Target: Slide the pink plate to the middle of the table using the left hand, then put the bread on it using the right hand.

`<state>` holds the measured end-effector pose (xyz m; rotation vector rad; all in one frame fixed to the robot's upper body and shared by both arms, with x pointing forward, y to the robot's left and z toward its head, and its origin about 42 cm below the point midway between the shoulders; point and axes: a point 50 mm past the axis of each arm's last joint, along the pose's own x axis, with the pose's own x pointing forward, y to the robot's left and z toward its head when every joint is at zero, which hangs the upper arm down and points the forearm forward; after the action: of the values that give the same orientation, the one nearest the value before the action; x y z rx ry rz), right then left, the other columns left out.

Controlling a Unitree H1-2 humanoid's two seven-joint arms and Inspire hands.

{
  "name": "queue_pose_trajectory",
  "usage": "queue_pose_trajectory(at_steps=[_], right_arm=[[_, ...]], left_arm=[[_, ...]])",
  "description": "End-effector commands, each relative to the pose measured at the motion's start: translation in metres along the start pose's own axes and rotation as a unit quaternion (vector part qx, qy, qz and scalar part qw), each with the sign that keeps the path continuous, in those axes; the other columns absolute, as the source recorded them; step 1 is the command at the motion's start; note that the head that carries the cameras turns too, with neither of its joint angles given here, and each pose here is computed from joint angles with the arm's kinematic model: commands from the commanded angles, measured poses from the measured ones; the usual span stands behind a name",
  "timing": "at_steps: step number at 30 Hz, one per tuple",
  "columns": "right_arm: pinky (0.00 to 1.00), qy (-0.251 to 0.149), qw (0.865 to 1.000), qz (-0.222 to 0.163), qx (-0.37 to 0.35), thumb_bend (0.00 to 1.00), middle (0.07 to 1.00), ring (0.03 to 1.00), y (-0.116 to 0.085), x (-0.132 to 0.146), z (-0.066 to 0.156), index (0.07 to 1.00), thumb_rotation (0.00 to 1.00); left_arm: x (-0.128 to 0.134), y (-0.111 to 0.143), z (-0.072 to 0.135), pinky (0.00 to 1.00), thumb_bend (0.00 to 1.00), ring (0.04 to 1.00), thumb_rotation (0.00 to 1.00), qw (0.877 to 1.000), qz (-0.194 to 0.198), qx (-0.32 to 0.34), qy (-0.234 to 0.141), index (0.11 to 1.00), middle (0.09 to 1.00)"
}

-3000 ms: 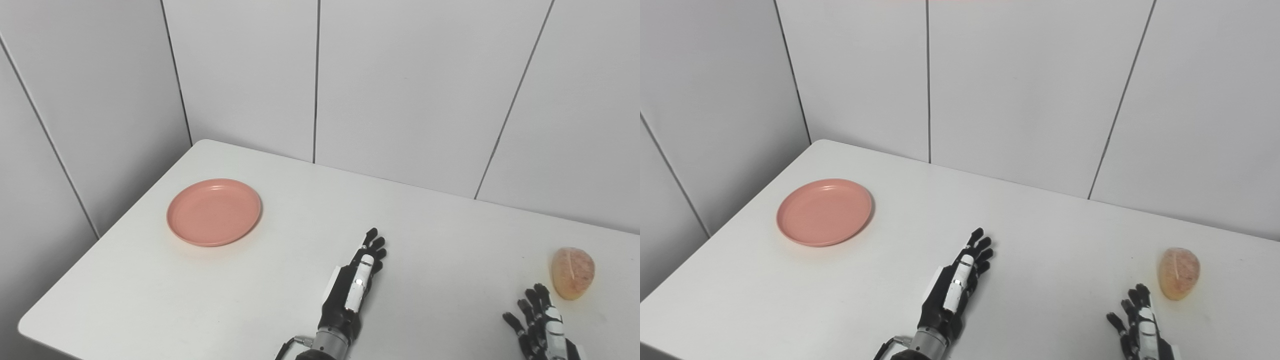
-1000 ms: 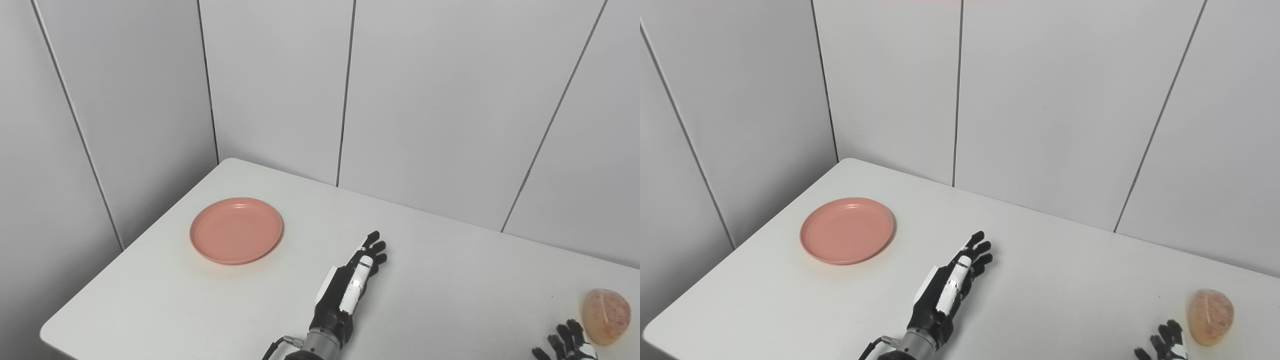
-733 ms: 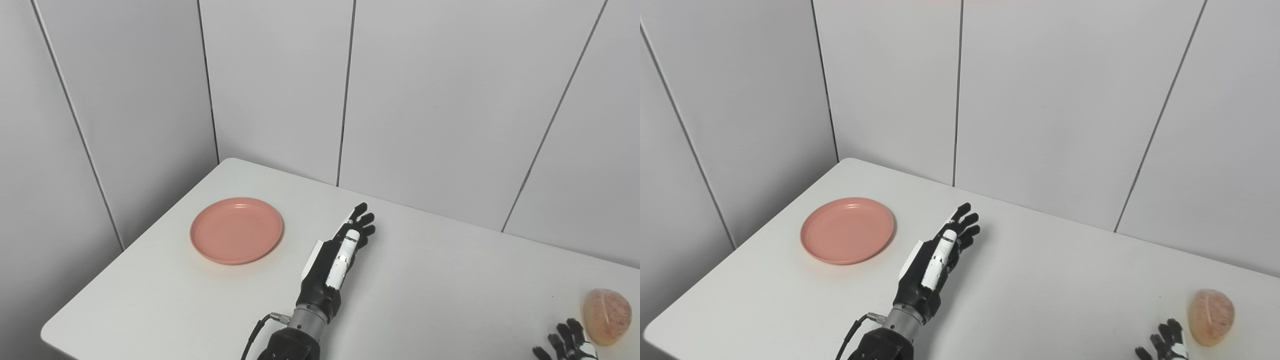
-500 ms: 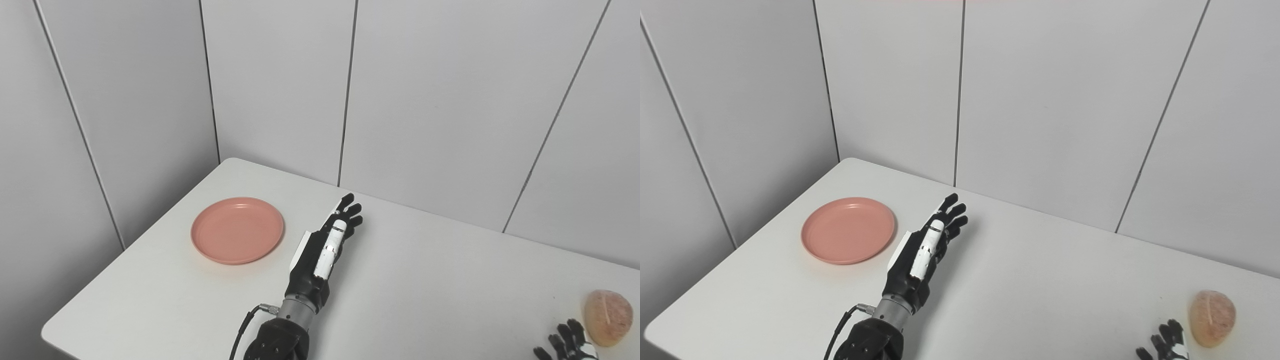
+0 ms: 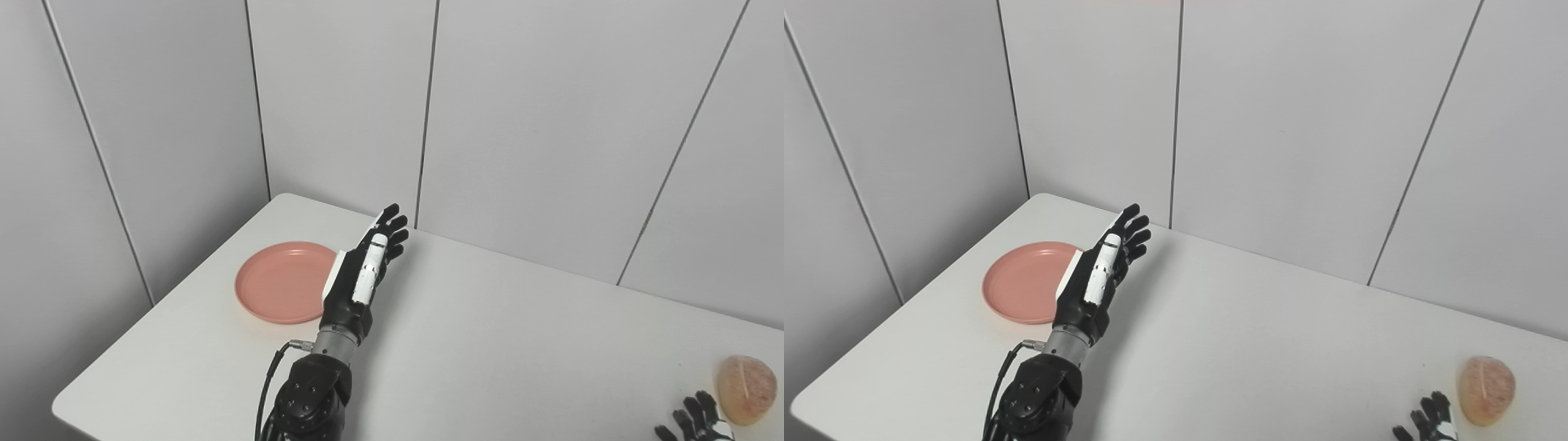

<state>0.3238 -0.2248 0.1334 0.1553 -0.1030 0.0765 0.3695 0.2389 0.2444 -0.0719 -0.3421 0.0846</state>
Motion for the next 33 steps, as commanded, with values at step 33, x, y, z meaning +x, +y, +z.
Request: queue_pose_trajectory(at_steps=[33], right_arm=[[1.00,-0.010,1.000,0.012,-0.007,0.37,1.000,1.000,-0.008,0.000,0.004,1.000,1.00]], left_arm=[[0.058,0.111,0.054,0.92,0.40,0.921,1.00,0.992,0.107,0.034,-0.061,0.910,0.925]])
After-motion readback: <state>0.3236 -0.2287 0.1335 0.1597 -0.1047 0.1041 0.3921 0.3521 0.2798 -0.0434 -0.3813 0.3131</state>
